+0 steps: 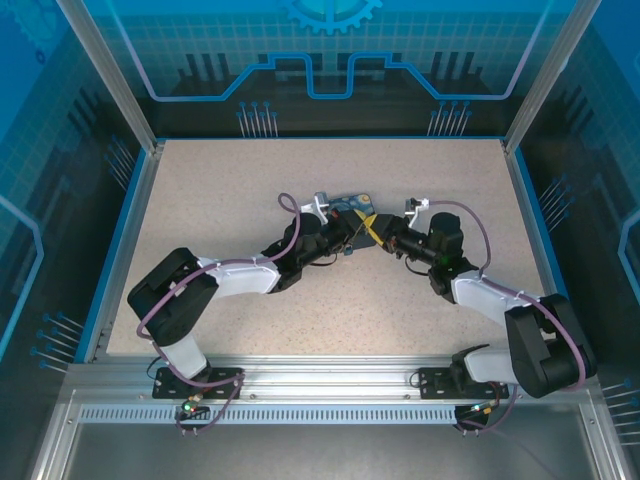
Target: Unlock the padlock with the key
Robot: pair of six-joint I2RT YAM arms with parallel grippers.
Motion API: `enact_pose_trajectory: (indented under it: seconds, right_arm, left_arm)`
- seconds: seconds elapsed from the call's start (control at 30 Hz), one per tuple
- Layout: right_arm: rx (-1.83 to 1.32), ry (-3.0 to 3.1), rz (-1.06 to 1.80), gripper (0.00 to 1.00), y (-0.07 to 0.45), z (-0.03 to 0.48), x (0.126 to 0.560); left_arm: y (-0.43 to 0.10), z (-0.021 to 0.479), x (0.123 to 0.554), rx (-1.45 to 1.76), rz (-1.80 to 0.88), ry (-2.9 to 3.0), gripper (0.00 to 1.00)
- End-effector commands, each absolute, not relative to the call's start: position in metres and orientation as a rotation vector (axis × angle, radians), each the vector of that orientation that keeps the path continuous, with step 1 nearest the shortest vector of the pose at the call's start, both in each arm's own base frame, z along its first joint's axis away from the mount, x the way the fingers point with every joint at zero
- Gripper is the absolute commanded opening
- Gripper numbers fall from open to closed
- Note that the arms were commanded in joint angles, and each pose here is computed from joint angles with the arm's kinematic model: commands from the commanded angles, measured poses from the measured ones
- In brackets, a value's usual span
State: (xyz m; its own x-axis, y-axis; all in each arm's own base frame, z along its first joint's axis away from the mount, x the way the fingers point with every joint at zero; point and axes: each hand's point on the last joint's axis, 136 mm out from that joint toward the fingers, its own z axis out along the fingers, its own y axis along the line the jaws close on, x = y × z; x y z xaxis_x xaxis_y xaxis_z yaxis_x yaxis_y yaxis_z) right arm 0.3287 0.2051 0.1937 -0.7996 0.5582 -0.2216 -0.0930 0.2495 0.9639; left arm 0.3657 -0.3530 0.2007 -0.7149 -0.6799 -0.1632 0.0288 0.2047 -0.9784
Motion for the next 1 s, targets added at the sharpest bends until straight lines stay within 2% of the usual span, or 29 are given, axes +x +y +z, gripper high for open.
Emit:
enact_pose_trajectory:
  seconds: [0.0, 0.33, 0.57, 0.97]
  right_arm:
    - [0.387, 1.954, 1.601, 0.25, 0.209, 0.205, 0.33]
    - [0.395, 1.953, 1.595, 0.14, 0.208, 0.205, 0.331]
    - [0.391, 1.946, 1.595, 0.0, 0.208, 0.209, 0.334]
    - [0.382, 1.924, 1.61, 0.0, 0.209, 0.214, 0.337]
  left_arm:
    - [-0.352, 0.212, 0.367, -0.613, -1.59, 1.833, 0.0]
    - [-0.35, 0.21, 0.366, -0.624, -1.591, 1.83, 0.0]
    - [-0.351, 0.207, 0.363, -0.625, -1.594, 1.835, 0.0]
    - [-0.355, 0.199, 0.357, -0.632, -1.596, 1.852, 0.0]
